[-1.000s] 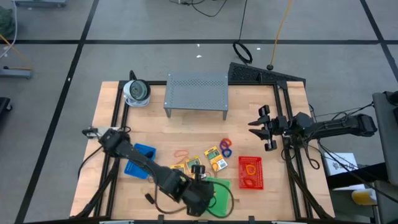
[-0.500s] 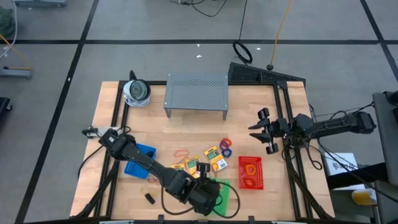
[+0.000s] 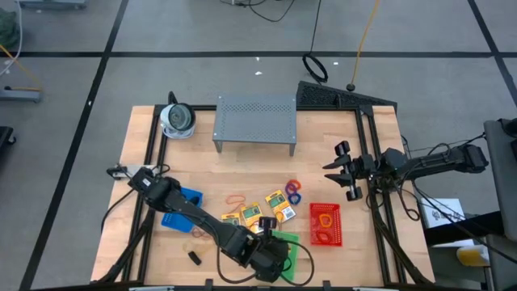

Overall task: Pick & Place Office Desk Supplies
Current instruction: Put the yellow crayon box into the green bin

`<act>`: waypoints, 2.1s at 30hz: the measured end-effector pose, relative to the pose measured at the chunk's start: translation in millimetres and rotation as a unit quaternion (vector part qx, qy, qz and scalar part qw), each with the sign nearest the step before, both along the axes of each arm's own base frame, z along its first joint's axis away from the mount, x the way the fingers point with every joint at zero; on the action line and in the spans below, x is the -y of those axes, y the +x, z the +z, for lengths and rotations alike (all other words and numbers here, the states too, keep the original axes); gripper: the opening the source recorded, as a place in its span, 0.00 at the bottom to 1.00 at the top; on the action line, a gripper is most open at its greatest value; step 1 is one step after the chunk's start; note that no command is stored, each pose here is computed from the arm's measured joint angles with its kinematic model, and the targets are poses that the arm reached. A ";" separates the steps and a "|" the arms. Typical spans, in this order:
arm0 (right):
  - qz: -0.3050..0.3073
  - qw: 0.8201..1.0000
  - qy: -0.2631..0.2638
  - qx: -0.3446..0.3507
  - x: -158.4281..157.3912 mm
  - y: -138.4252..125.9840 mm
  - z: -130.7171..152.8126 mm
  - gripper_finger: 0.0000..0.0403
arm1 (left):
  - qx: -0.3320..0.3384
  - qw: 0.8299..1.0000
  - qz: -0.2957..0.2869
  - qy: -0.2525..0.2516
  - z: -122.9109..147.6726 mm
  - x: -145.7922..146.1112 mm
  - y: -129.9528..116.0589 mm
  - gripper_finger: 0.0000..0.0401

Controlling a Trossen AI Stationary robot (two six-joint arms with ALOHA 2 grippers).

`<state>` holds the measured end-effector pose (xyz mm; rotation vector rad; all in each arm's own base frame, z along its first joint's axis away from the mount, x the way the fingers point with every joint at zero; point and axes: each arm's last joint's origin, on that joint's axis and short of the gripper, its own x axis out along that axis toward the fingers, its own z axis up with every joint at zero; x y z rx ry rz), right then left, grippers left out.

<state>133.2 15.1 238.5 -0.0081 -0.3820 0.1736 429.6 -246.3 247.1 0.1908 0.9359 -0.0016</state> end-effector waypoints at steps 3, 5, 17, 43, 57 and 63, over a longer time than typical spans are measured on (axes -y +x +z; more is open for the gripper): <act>0.000 1.000 0.000 -0.002 0.0 0.3 -0.5 0.25 | -0.003 1.000 0.006 0.003 -7.6 -0.8 0.8 0.00; 0.000 1.000 0.000 -0.002 0.0 0.4 -0.4 0.25 | -0.009 1.000 0.015 0.009 -14.3 -3.6 0.5 0.00; 0.001 1.000 0.002 0.000 0.0 0.5 -0.2 0.25 | -0.006 0.995 0.081 0.062 -49.9 -19.0 -1.5 0.00; 0.002 1.000 0.005 -0.001 0.0 0.5 -0.2 0.25 | -0.011 1.000 0.028 -0.006 -35.8 -10.4 5.9 0.01; 0.002 1.000 0.005 -0.002 0.0 0.7 -0.5 0.25 | 0.008 0.999 0.033 0.016 -20.4 -14.5 2.5 0.01; 0.002 1.000 0.005 -0.005 0.0 1.0 -1.1 0.25 | 0.027 0.999 0.039 0.024 -3.5 -18.9 -1.4 0.01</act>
